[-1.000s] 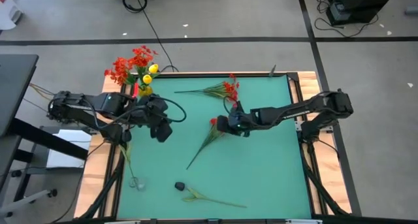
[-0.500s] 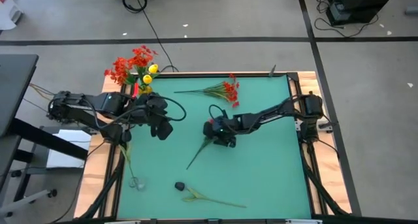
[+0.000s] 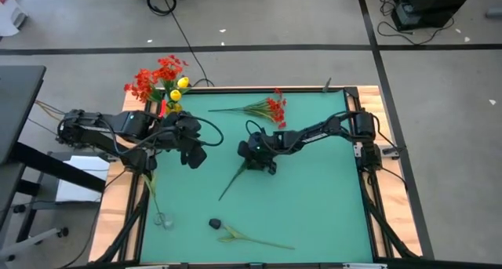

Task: Sort flowers into vase by color
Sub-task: Put the orange flowers into the transparent vase

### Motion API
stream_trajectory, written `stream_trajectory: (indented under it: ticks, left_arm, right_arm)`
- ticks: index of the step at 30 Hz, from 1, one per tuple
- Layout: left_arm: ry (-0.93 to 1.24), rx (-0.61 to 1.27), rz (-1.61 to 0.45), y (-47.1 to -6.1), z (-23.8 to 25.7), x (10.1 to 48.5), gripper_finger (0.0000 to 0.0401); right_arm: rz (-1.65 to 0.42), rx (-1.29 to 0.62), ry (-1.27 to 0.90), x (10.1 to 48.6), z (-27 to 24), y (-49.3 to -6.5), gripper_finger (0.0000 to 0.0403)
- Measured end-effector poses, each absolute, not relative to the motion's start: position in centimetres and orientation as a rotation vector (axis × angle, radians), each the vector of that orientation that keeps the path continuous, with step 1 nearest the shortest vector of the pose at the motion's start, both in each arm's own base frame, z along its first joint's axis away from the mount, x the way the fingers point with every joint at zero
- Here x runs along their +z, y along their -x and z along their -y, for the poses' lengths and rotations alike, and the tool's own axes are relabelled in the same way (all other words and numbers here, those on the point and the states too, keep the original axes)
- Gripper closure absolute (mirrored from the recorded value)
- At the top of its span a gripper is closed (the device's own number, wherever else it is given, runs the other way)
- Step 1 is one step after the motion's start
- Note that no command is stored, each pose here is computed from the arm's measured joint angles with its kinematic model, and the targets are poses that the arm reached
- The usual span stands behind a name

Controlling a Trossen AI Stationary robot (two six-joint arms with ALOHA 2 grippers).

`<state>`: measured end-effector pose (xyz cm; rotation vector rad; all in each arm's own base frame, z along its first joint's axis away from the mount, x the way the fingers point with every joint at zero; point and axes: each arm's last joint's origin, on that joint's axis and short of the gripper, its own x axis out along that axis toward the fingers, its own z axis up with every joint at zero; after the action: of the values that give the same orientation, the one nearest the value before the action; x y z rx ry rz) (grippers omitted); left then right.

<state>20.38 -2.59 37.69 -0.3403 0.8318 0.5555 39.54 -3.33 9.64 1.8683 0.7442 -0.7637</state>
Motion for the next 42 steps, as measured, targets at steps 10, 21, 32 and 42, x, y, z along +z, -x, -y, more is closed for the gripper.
stream_trajectory:
  ticks: [10, 21, 32, 42]
  left_arm:
    - [0.365, 0.563, -0.826, -20.4, 2.6, 37.7, 0.0241]
    - [0.446, 0.564, -0.77, -20.8, 2.7, 38.0, 0.0241]
    - [0.437, 0.452, -0.639, -22.1, 3.0, 39.0, 0.0241]
    - [0.31, 0.296, -0.432, -25.2, 3.4, 40.5, 0.0228]
  right_arm:
    - [-0.641, -0.68, -1.744, 10.8, 3.1, -39.9, 0.0381]
    - [-0.25, -0.374, -1.204, 20.2, 2.3, -40.2, 0.0395]
    - [-0.046, -0.196, -0.697, 29.6, 0.5, -36.8, 0.0396]
    - [0.037, -0.109, -0.483, 33.4, -0.1, -34.4, 0.0396]
